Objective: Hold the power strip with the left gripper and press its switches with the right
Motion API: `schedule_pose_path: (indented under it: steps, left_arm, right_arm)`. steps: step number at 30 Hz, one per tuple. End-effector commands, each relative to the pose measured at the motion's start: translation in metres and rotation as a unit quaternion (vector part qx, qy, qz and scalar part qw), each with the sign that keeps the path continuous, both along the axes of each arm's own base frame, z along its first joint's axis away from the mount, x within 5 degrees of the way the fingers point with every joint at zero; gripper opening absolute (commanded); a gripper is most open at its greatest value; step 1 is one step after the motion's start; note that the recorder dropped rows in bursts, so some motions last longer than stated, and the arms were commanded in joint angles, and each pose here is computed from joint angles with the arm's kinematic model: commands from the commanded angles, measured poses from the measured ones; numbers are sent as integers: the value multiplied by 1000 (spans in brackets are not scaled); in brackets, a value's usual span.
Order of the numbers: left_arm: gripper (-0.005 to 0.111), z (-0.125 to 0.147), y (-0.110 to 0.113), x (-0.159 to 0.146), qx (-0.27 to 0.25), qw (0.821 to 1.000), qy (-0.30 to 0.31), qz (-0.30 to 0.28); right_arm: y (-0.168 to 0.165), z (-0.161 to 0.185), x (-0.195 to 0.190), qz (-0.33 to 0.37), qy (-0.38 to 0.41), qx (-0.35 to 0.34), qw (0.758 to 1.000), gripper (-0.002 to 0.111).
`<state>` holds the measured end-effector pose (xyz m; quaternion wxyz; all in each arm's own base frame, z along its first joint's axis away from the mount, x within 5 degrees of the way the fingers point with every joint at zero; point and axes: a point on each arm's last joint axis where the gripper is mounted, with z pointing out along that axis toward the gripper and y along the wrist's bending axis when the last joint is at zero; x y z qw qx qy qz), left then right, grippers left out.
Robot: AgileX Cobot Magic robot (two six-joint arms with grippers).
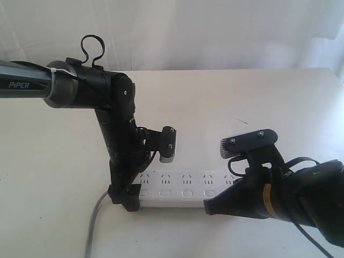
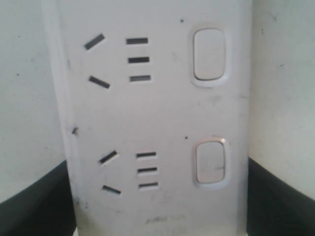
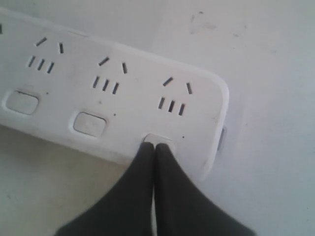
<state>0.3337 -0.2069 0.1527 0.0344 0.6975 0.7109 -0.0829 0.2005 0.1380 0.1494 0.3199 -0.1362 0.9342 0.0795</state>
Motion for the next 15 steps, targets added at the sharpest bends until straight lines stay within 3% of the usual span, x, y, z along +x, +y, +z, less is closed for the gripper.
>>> schedule_pose_path:
  steps: [1, 15]
  left_arm:
    - [0, -16, 0, -11, 15, 998, 57, -2]
    - [0, -16, 0, -12, 16, 998, 61, -3]
  right_arm:
    - [3, -11, 5, -7, 16, -11, 1000, 0]
    - [7, -6, 14, -8, -4, -15, 1000, 0]
